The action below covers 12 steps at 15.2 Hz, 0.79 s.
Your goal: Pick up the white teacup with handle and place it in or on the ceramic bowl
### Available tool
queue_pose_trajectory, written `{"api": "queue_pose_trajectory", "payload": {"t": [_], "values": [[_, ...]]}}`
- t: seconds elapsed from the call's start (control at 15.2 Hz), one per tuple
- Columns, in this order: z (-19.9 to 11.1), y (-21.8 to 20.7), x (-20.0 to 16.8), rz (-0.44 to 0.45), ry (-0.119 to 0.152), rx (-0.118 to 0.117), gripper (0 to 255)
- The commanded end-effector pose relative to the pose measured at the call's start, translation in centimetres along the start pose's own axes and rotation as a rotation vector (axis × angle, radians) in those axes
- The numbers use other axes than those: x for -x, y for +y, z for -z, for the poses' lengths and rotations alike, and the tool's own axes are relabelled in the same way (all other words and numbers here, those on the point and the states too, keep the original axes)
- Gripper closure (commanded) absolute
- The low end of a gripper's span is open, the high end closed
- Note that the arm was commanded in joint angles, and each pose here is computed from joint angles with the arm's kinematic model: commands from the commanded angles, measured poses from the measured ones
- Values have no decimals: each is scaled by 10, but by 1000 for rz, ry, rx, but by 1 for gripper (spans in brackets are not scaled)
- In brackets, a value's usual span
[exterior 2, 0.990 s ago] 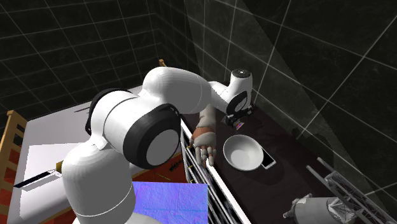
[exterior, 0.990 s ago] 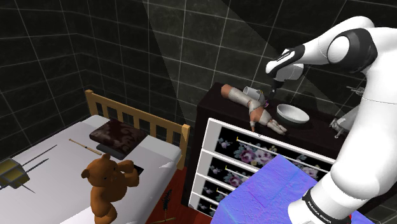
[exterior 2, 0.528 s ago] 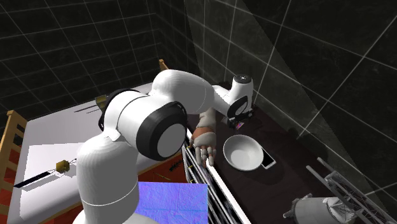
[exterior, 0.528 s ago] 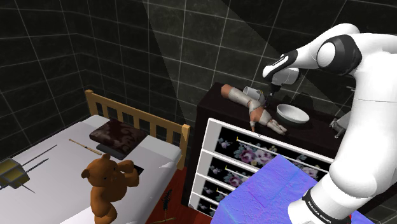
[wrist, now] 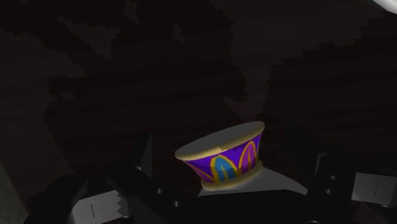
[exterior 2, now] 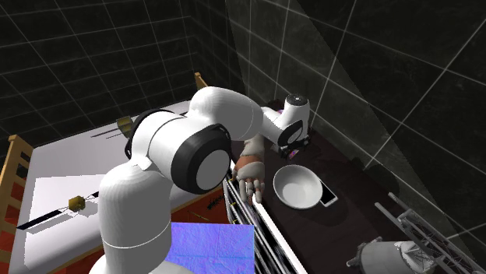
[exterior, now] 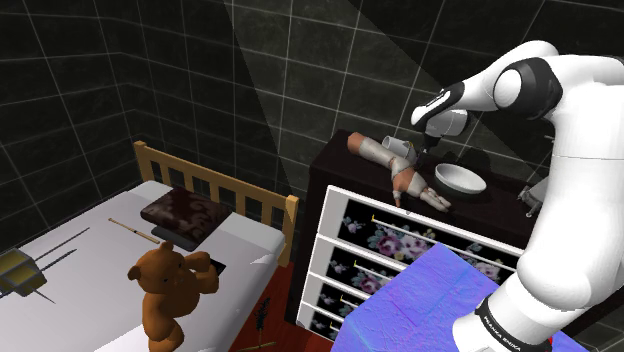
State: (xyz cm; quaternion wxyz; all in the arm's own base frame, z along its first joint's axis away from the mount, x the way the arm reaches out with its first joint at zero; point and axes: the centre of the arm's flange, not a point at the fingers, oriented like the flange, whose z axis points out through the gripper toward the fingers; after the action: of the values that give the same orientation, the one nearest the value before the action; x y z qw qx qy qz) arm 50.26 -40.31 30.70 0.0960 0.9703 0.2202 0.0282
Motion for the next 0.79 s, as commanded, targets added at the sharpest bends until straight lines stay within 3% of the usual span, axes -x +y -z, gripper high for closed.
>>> {"api": "queue_pose_trajectory", "payload": {"t": [0.0,0.07,0.73], "values": [[0,0,0,0,0,0,0],[0,0,0,0,0,0,255],[5,1,0,0,0,0,255]]}}
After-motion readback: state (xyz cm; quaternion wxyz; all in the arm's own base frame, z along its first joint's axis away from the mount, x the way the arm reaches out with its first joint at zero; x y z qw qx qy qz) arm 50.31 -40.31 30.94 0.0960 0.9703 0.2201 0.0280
